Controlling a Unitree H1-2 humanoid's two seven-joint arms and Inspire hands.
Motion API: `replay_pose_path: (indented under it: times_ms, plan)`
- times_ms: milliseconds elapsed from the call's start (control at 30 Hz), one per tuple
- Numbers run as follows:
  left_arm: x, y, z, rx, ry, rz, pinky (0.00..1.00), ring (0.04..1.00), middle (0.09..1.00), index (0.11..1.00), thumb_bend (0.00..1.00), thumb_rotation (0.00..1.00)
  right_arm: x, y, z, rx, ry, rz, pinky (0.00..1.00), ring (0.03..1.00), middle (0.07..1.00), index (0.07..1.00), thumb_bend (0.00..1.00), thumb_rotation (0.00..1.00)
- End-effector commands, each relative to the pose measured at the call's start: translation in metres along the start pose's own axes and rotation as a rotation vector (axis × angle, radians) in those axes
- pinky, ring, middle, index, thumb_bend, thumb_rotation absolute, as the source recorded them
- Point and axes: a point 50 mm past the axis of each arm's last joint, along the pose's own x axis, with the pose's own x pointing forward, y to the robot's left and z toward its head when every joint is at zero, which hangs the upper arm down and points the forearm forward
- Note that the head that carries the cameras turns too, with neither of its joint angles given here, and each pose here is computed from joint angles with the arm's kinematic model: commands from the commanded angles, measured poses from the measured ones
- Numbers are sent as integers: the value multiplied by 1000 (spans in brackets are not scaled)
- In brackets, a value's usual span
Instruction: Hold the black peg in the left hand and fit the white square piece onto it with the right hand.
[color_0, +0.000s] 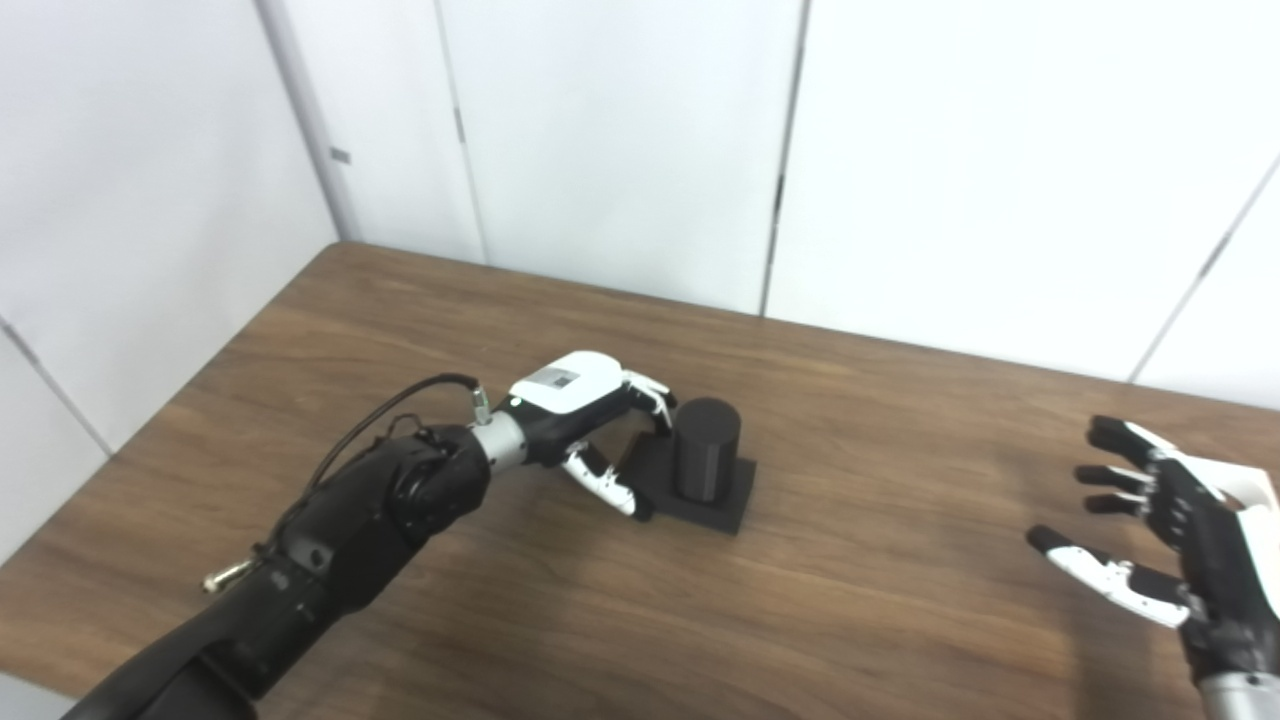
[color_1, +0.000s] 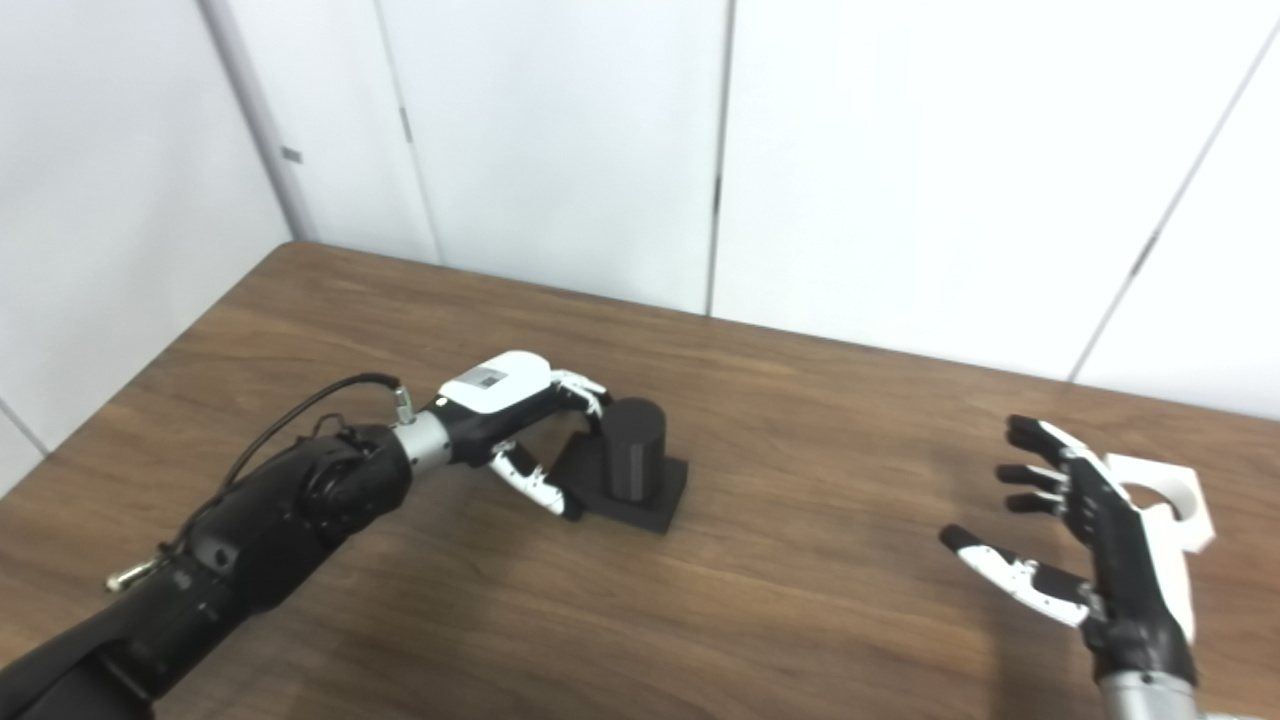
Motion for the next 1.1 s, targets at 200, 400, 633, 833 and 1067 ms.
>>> replay_pose_path:
  times_ms: [200,400,633,833,1067]
  plan:
    - [34,-46,48,116,-147,-212,785,883,847,487,521,76,10,-2,9,-17,-129,-24,577,691,803,784,604,0]
    - [43,-58,55,220,-173,-255,831,898,854,488,521,77,12,-1,8,5,-135,-24,587,702,812,791,608,0]
    - [44,-68,55,314,-201,-272,823,868,836,488,520,80,16,-6,14,-18,-151,-38,587,691,791,784,622,17]
    - [44,-73,55,319,-222,-265,807,854,835,487,520,80,33,-36,34,-138,-189,9,580,691,782,767,706,0]
    - [36,-76,48,308,-233,-250,798,848,833,487,521,79,57,-70,59,-426,-151,111,480,586,671,676,770,17]
